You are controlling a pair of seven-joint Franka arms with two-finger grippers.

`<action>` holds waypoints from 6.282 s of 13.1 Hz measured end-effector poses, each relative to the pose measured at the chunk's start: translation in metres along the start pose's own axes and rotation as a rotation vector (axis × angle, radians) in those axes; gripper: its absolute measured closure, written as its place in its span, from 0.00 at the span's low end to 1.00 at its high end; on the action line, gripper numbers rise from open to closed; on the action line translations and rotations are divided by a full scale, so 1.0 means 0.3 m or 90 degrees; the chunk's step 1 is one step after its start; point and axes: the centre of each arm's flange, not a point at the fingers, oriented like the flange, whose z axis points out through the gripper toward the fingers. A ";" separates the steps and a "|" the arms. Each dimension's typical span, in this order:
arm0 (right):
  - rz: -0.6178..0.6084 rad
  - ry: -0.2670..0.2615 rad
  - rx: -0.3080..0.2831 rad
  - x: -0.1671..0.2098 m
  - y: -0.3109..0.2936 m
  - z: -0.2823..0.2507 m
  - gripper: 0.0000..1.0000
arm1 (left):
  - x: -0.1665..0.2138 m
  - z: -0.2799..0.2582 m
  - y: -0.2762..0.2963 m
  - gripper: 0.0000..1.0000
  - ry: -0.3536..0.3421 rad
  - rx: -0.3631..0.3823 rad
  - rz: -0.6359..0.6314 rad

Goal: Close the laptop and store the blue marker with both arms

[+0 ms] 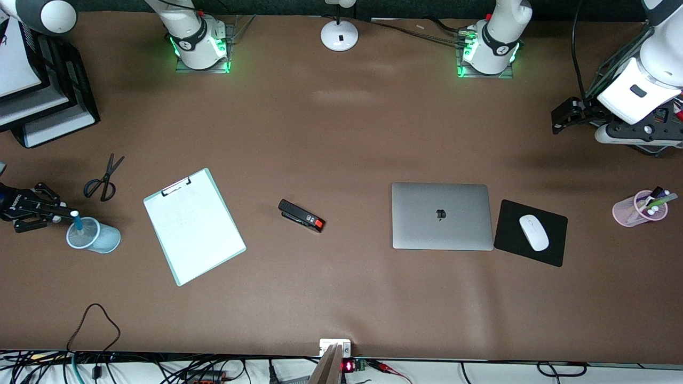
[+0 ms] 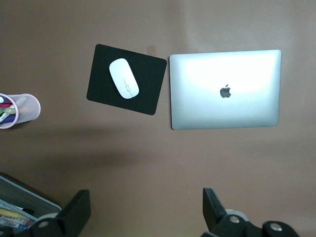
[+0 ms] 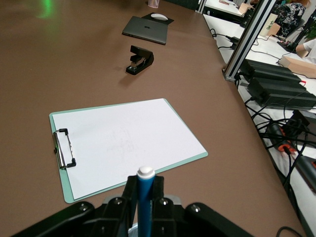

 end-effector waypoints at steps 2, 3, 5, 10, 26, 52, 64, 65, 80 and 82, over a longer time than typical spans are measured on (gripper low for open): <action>0.010 0.004 0.004 -0.045 -0.017 0.029 0.84 | 0.000 0.000 0.000 0.00 0.000 0.000 0.000; 0.015 0.006 0.006 -0.065 -0.026 0.042 0.84 | 0.000 0.000 0.000 0.00 -0.001 0.000 0.000; 0.021 0.010 0.008 -0.093 -0.039 0.057 0.84 | -0.001 0.001 0.000 0.00 -0.003 0.000 0.000; 0.022 -0.001 0.001 -0.109 -0.036 0.055 0.84 | -0.005 0.004 0.000 0.00 -0.009 0.000 0.000; 0.012 -0.039 -0.037 -0.151 0.013 0.077 0.84 | -0.007 0.003 0.030 0.00 -0.010 0.001 0.010; 0.606 -0.405 -0.001 0.977 0.249 0.094 0.00 | -0.008 -0.006 0.047 0.00 -0.006 0.002 0.016; 0.986 -0.615 -0.186 1.237 0.188 0.358 0.00 | -0.008 -0.007 0.047 0.00 -0.006 0.002 0.016; 1.021 -0.636 -0.210 1.253 0.171 0.344 0.00 | -0.008 -0.007 0.047 0.00 -0.006 0.002 0.016; 1.038 -0.631 -0.377 1.439 0.051 0.065 0.00 | -0.008 -0.008 0.047 0.00 -0.005 0.002 0.016; 1.038 -0.628 -0.378 1.445 0.036 0.060 0.00 | -0.008 -0.008 0.047 0.00 -0.005 0.002 0.016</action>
